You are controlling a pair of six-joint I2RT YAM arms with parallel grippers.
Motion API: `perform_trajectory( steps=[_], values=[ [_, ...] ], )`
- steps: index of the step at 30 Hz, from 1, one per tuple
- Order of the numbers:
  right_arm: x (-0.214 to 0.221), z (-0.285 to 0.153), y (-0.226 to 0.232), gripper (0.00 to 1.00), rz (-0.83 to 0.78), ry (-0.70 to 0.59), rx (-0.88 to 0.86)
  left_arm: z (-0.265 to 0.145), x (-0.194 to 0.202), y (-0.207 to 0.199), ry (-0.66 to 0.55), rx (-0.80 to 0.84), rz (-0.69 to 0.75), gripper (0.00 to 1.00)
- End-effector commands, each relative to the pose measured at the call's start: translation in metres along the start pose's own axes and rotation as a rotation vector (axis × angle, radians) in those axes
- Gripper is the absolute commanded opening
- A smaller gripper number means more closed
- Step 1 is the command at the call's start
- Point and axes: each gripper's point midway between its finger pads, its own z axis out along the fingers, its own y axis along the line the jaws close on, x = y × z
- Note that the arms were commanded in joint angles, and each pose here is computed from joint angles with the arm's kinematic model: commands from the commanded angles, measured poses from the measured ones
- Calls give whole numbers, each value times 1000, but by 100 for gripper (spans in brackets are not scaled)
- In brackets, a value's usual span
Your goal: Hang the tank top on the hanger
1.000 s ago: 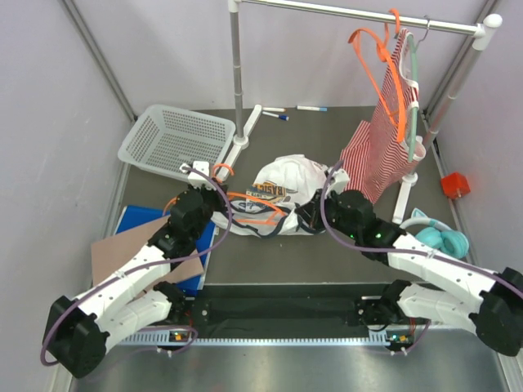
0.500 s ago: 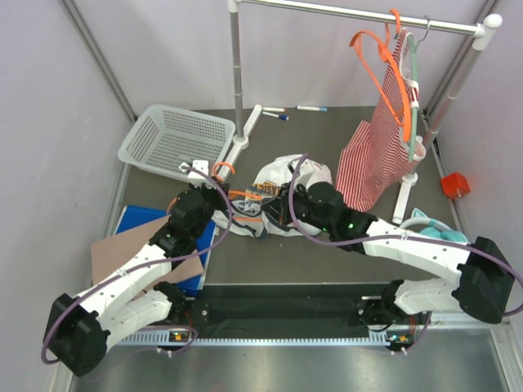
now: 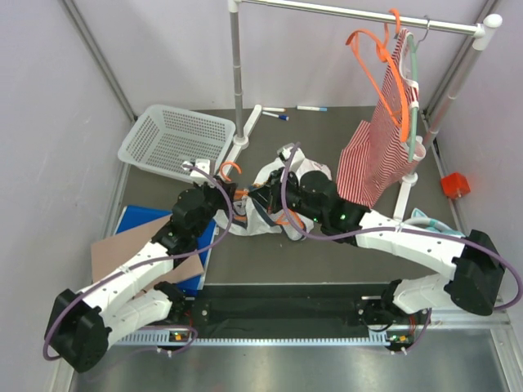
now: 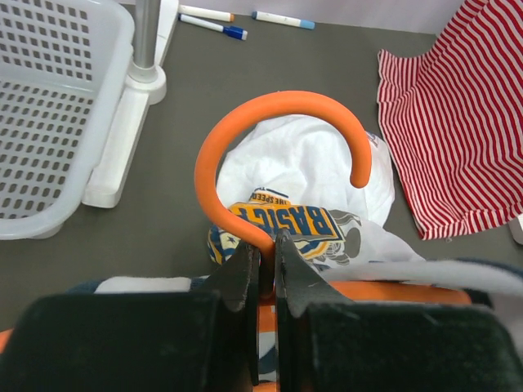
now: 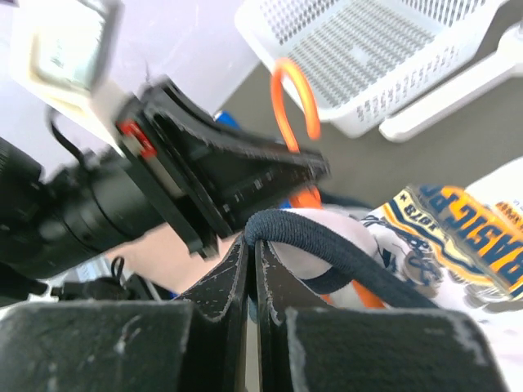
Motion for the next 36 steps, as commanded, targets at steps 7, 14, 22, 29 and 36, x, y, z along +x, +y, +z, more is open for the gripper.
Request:
perform_trajectory(
  steps=[7, 14, 22, 29, 36],
  values=[
    [-35, -1, 11, 0, -38, -102, -21, 3, -15, -20, -56, 94, -46, 0],
    [-9, -24, -14, 64, -100, -31, 51, -5, -27, -19, -78, 88, -4, 0],
    [-24, -51, -22, 86, -338, -36, 65, -9, -19, -20, -45, 112, 65, 0],
    [-4, -26, -25, 85, -538, 51, 3, -9, -18, -40, -7, 208, 108, 0],
    [22, -4, -21, 79, -579, 119, -97, -7, -14, -52, 14, 234, 124, 0]
  ],
)
